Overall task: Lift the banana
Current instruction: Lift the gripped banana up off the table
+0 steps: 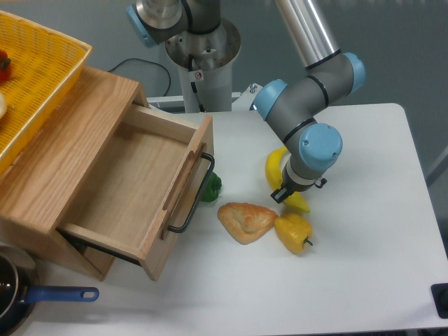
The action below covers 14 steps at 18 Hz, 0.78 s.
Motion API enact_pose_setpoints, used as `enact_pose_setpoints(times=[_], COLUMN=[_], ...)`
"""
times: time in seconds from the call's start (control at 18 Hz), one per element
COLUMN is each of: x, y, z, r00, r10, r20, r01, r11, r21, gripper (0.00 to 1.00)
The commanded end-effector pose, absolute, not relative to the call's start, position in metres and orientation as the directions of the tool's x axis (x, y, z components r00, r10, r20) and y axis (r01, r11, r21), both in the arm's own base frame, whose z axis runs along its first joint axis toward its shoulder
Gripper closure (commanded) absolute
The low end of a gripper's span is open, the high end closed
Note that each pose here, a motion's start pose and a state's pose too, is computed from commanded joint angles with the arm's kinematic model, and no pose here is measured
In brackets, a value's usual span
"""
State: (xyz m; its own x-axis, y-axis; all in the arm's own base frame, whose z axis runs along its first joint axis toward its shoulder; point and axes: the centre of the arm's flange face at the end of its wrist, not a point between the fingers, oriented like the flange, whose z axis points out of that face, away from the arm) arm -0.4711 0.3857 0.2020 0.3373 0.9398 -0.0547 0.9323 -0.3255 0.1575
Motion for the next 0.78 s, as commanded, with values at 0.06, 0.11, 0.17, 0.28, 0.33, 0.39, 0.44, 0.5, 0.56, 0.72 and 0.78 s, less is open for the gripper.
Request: enact_pose_setpoints(times=[0.06,0.11,0.17,0.28,0.33,0.39,0.44,0.5,0.56,0.72,0.78], x=[-0.471,-0.471,-0.472,-0.476,-0.478,-0.479,-0.479,-0.476,-0.477,-0.476,-0.476], y=[0.386,0.386,0.386,0.387,0.39,0.393,0.4,0.409,0.41,0.41,0.41], z=[0.202,0.202,0.204,0.214,0.221,0.228,0.235,0.243,0.246,0.267,0.277], r00=[0.338,0.339,0.339,0.345,0.354,0.359,0.378,0.409,0.426,0.498,0.522], r10=[0.94,0.939,0.939,0.936,0.933,0.931,0.924,0.91,0.903,0.866,0.851], r20=[-0.056,-0.056,-0.055,-0.067,-0.068,-0.064,-0.062,-0.058,-0.057,-0.053,-0.053], r01=[0.932,0.932,0.932,0.933,0.931,0.93,0.924,0.911,0.904,0.867,0.853], r11=[-0.325,-0.327,-0.327,-0.334,-0.345,-0.352,-0.372,-0.405,-0.422,-0.496,-0.522], r21=[0.157,0.157,0.153,0.132,0.118,0.105,0.089,0.072,0.067,0.038,0.024], gripper=[0.9,0.91,0.91,0.91,0.91,0.91,0.91,0.91,0.91,0.91,0.91])
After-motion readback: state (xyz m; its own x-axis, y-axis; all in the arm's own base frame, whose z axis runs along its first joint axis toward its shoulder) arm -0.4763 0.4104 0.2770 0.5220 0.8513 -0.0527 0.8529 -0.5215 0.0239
